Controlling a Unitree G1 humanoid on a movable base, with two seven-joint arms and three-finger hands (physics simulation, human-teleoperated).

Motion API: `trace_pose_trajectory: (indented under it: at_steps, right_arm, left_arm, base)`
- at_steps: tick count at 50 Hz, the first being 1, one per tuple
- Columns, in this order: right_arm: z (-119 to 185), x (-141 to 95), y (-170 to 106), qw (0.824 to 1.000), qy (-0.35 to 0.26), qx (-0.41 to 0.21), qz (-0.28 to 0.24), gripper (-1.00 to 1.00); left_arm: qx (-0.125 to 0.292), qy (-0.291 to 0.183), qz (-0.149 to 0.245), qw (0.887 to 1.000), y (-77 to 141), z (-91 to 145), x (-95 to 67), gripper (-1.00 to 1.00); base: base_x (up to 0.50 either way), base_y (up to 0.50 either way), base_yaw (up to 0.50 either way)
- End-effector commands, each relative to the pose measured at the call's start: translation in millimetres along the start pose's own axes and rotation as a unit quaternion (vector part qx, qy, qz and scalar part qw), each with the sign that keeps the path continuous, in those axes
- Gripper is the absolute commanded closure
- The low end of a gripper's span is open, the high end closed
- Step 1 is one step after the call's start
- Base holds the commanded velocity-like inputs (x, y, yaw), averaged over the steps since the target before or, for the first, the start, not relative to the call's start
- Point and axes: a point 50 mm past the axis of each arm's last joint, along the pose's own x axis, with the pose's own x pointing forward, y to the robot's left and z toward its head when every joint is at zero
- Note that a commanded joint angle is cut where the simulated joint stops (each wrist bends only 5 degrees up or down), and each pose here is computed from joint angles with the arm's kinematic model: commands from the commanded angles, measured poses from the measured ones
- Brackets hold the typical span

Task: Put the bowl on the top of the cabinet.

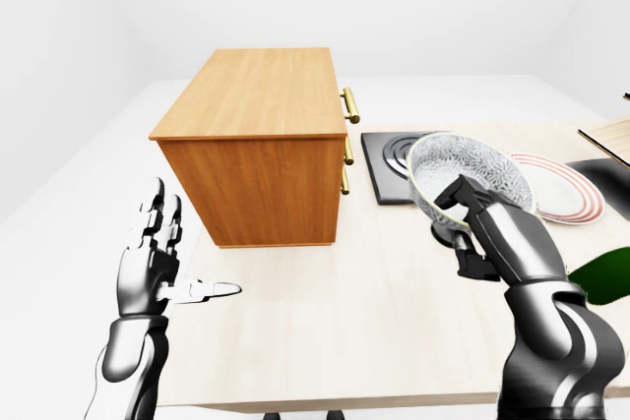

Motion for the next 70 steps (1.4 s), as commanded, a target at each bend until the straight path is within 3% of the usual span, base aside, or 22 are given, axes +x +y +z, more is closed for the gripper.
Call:
trace_pose_trajectory:
  at_steps: [1,2,6,8,16,20,37,45,57,70]
  right_arm:
    - [19.4,77.8,-64.6,0.995,-0.025,-0.078,-0.054,1.0]
    - [17.1,98.8,-74.2,0.994,-0.009,-0.09,-0.064,1.0]
    - [16.0,138.7,-90.5,0.994,0.013,-0.084,-0.068,1.0]
    - [18.2,151.9,-100.5,0.99,0.018,-0.112,-0.087,1.0]
    - [38.1,204.2,-130.4,0.988,0.027,-0.113,-0.103,1.0]
    - [50.0,215.0,-135.2,0.981,0.046,-0.148,-0.115,1.0]
    - [110.8,219.7,-158.8,0.966,-0.001,-0.201,-0.164,1.0]
    - [141.8,220.6,-159.3,0.966,-0.036,-0.194,-0.168,1.0]
    - [231.6,210.9,-155.6,0.961,-0.144,-0.172,-0.164,1.0]
    - [295.9,194.0,-141.0,0.95,-0.229,-0.152,-0.147,1.0]
  left_arm:
    - [0.0,0.0,-0.001,1.0,-0.2,0.1,0.1,-1.0]
    - [0.0,0.001,-0.001,1.0,-0.2,-0.6,0.2,-1.0]
    - [0.0,0.0,-0.002,1.0,-0.3,-0.4,0.7,-1.0]
    - [0.0,0.0,-0.002,1.0,-0.3,-0.5,0.8,-1.0]
    - [0.0,0.005,-0.003,1.0,-0.9,-2.6,0.0,-1.0]
    - [0.0,0.005,-0.002,1.0,-0.7,-2.6,0.4,-1.0]
    - [-0.003,0.004,-0.003,1.0,-0.3,-2.2,0.4,-1.0]
    - [-0.005,0.0,-0.001,1.0,0.2,-0.3,1.2,-1.0]
    - [-0.007,0.0,-0.001,1.0,0.9,-1.1,2.2,-1.0]
    - [-0.008,0.001,-0.003,1.0,1.4,-0.6,0.3,-1.0]
  base:
    - [0.0,0.0,0.0]
    - [0.0,0.0,0.0]
    - [0.0,0.0,0.0]
    - [0.0,0.0,0.0]
    - [0.0,0.0,0.0]
    - [0.0,0.0,0.0]
    - [0.0,0.0,0.0]
    - [0.0,0.0,0.0]
    - [0.0,0.0,0.0]
    - [0.0,0.0,0.0]
